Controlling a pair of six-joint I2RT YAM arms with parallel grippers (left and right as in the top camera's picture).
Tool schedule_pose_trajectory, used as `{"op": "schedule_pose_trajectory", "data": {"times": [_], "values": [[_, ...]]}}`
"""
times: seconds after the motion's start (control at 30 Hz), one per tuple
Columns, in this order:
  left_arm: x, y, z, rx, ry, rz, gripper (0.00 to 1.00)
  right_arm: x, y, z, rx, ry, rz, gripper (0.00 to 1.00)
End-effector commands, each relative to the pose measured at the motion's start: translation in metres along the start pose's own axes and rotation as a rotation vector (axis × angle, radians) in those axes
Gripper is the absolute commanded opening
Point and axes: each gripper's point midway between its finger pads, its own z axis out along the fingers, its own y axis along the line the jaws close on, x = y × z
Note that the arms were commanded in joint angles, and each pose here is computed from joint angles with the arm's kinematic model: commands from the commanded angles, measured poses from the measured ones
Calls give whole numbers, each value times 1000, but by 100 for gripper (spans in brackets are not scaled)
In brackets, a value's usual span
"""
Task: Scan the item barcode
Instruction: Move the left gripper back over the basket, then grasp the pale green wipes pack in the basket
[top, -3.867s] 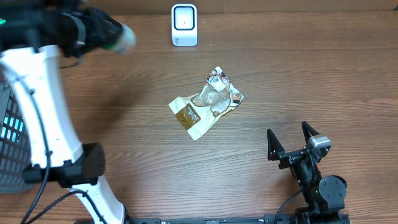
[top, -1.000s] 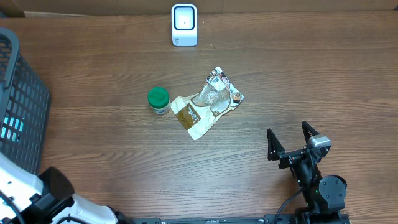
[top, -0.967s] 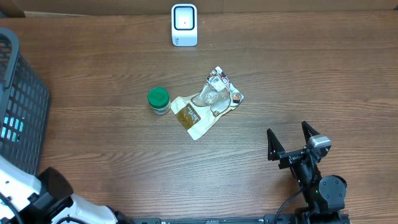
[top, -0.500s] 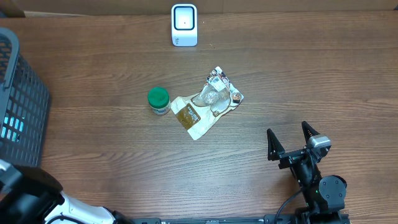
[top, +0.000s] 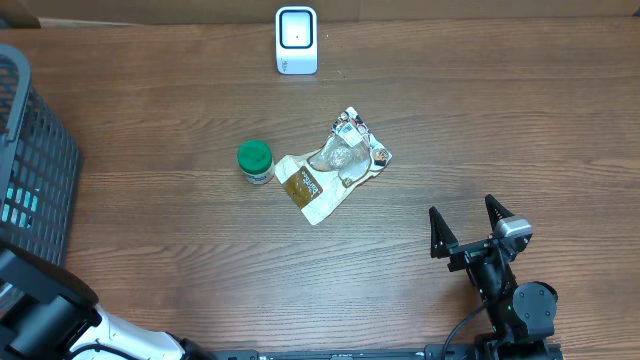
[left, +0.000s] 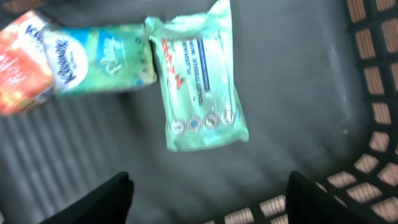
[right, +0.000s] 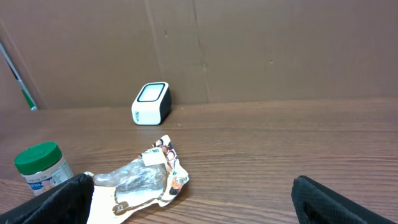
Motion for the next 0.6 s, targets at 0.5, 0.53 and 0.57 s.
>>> {"op": "schedule_pose_trajectory", "data": {"times": [0.5,0.53,0.57], "values": [[24,13,86,-118,52,62,64,2,0,0,0,-3,3,100],[23,13,88,-119,49,61,64,2,0,0,0,-3,3,100],[21,12,91,-116,43,60,64,2,0,0,0,-3,3,100]]}}
